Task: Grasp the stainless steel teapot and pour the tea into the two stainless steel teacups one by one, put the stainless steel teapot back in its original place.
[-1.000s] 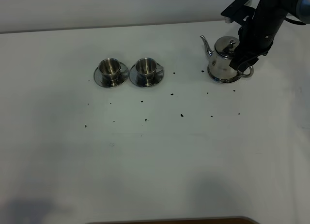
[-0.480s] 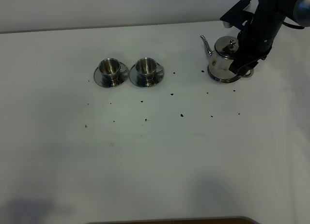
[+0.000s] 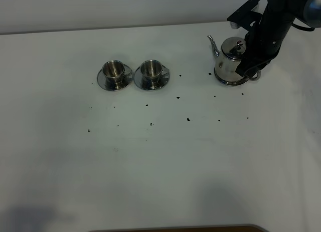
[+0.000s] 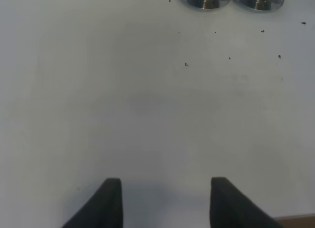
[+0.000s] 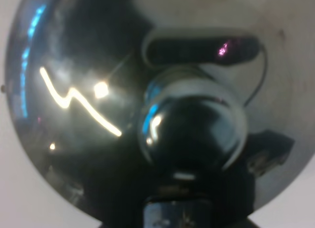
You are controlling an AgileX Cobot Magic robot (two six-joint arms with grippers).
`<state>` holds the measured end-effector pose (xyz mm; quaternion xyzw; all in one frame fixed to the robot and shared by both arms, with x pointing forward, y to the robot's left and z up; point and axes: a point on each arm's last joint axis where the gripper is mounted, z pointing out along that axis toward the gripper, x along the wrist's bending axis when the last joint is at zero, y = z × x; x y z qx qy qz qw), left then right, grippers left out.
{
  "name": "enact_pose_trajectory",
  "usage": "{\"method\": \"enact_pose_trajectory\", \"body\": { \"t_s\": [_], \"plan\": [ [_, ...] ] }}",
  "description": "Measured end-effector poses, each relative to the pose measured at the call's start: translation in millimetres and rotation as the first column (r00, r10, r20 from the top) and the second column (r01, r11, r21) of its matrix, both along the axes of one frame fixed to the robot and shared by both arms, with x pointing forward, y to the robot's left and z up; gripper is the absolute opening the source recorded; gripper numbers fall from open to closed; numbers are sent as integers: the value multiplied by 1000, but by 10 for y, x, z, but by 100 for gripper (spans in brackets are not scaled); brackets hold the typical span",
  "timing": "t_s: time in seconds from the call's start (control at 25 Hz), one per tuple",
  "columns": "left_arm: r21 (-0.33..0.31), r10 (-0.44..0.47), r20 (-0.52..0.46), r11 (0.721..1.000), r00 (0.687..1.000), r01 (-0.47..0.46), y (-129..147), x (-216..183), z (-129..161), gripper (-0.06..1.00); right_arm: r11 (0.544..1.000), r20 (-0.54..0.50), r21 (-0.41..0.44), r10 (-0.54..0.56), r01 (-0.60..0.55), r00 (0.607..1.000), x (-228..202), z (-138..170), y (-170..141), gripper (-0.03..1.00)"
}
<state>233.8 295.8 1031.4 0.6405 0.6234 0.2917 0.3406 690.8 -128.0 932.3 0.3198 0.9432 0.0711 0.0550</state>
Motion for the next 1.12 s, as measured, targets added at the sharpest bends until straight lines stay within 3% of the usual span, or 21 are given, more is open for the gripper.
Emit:
{"method": "enact_pose_trajectory", "body": {
  "t_s": [1.12],
  "plan": [
    [0,0,0,1000,1000,0,0,0,0,47,1000,-21,7,-2,2,1000,-10,72,9,19]
  ]
}}
